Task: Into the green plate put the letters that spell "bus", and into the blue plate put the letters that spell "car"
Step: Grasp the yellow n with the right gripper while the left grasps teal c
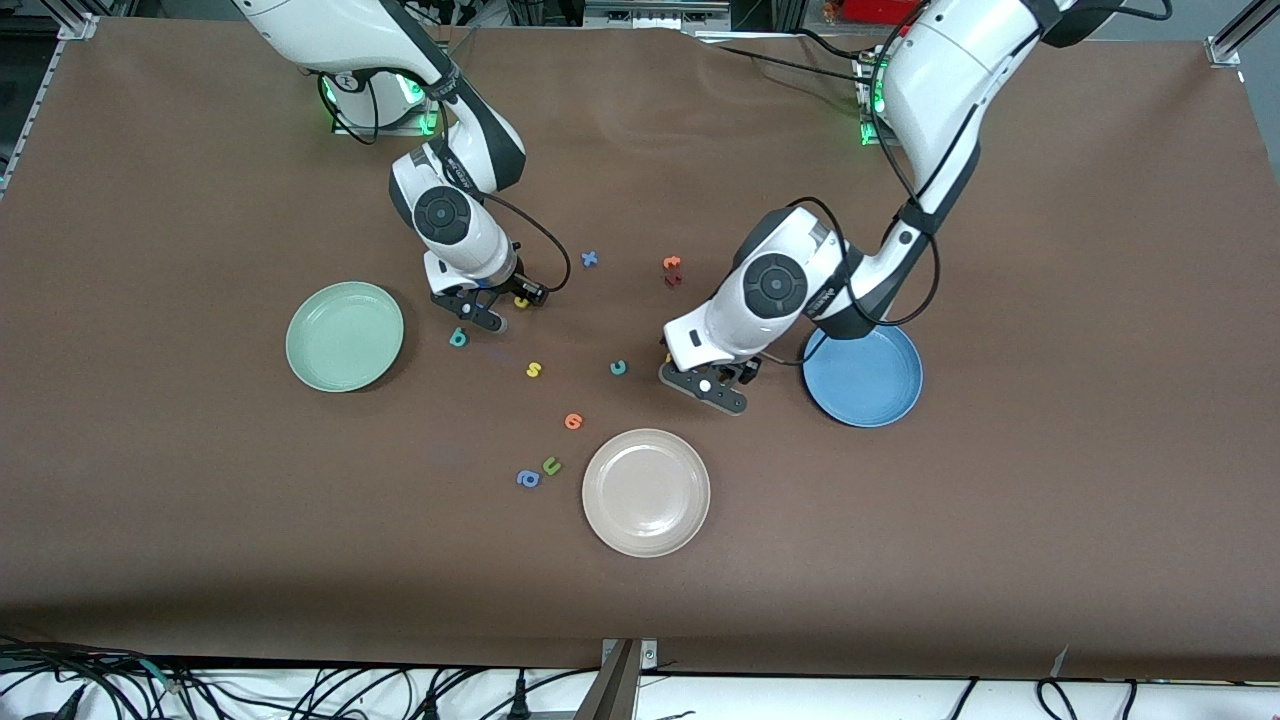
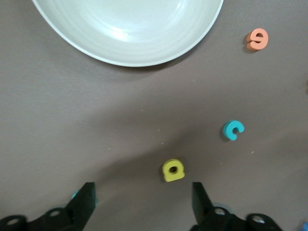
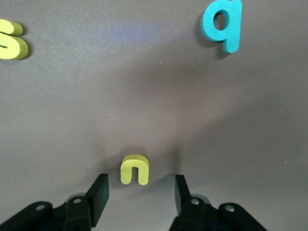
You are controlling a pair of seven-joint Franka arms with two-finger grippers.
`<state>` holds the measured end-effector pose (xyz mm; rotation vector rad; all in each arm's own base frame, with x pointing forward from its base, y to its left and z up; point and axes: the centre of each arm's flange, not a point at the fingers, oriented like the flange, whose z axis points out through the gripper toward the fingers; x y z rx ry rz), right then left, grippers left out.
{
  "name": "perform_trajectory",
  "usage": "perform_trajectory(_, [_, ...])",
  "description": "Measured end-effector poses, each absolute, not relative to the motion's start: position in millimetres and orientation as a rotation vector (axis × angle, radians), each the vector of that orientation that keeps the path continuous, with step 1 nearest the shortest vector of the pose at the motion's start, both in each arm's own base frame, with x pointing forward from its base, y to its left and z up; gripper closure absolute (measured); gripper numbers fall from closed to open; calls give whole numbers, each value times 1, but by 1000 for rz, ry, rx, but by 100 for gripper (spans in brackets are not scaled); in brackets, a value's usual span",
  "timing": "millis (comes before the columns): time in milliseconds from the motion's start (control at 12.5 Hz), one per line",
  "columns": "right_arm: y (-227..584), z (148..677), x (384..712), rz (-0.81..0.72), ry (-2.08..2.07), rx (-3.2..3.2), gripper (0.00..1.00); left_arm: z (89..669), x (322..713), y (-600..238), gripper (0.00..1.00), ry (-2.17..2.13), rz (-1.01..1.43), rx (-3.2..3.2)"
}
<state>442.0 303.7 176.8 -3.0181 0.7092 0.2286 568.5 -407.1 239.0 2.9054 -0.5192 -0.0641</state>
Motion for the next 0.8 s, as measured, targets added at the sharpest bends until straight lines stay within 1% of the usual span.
perform_trajectory(80, [304,177,442,222,709,-3014,36,239,564,-414,16,-449,-73,2918])
perform_trajectory(160, [303,176,441,214,709,-3011,36,238,560,-422,19,-382,-78,2929])
perform_trajectory(320, [302,174,439,205,709,-3005,36,237,557,-443,19,-270,-65,2948])
perform_trajectory(480, [302,173,439,205,709,-3005,40,229,559,-461,19,-221,-41,2961])
perform_trajectory(560, [302,173,438,206,709,-3006,41,225,561,-467,19,-208,-34,2964])
perform_trajectory(640, [302,172,438,207,709,-3006,49,220,562,-470,20,-195,-32,2967])
perform_trajectory(720, [302,172,438,207,709,-3006,56,215,563,-472,23,-178,-36,2969])
perform_trajectory(800, [302,172,438,207,709,-3006,57,209,564,-474,25,-140,-43,2971])
